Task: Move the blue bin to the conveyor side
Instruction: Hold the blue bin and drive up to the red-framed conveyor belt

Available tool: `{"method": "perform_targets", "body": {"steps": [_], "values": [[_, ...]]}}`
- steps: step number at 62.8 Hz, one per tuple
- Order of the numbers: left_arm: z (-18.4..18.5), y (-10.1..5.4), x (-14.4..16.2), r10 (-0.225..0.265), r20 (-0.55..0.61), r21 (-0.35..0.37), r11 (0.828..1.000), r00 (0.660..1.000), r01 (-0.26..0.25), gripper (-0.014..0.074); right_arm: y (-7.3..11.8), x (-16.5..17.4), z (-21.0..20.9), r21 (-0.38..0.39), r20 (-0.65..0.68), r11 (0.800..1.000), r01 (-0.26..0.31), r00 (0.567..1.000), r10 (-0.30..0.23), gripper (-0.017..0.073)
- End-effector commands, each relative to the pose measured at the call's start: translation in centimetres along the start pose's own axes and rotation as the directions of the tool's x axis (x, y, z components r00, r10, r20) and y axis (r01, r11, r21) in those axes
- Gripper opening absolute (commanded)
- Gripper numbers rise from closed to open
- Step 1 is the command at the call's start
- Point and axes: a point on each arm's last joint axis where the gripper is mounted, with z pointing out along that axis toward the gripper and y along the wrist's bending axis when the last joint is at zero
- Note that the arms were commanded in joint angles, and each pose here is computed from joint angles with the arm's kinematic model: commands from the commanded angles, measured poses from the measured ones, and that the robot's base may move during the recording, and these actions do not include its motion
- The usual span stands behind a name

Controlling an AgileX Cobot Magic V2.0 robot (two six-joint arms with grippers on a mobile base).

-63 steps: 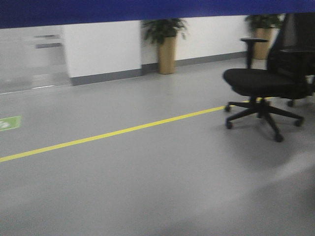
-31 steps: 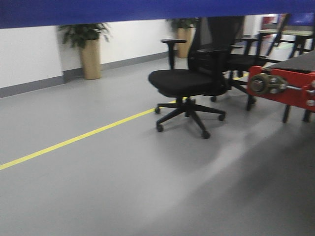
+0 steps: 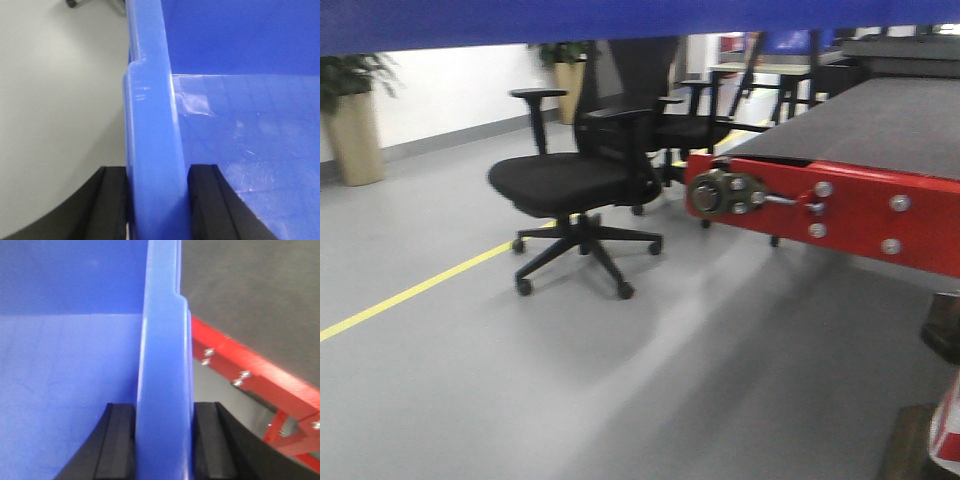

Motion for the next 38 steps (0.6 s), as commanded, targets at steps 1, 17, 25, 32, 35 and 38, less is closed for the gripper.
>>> {"method": "perform_targets", "body": {"steps": [1,17,25,32,35,38], "values": [[-1.43,-0.72,-0.73,0.012,0.119,0.038,0.999,0.993,-0.016,-0.002,-0.15,-0.86,-1.42,-0.009,0.129,1.0,0.011,0.992,-0.01,-0.0079],[-1.43,-0.72,-0.73,0.012,0.119,0.038,0.999,0.993,-0.016,-0.002,-0.15,-0.86,-1.42,-0.009,0.129,1.0,0.011,0.992,-0.01,-0.0079],[-1.43,-0.72,-0.73,0.012,0.119,0.038,0.999,0.993,-0.016,-0.002,-0.15,-0.86,-1.42,-0.009,0.129,1.0,0.011,0.992,-0.01,-0.0079],[-1.43,-0.72,-0.73,0.012,0.119,0.038,0.999,0.993,-0.016,-0.002,-0.15,-0.86,-1.42,-0.009,0.129,1.0,0.011,0.992,-0.01,-0.0079],[-1.43,-0.72,-0.73,0.012,0.119,0.038,0.999,0.993,-0.016,-0.002,-0.15,-0.86,-1.42,-0.009,0.129,1.0,0.011,0.992,-0.01,-0.0079],[-1.43,-0.72,-0.73,0.012,0.119,0.038,0.999,0.993,-0.016,-0.002,-0.15,-0.86,-1.42,-0.009,0.129,1.0,0.011,0.992,-0.01,-0.0079]]}}
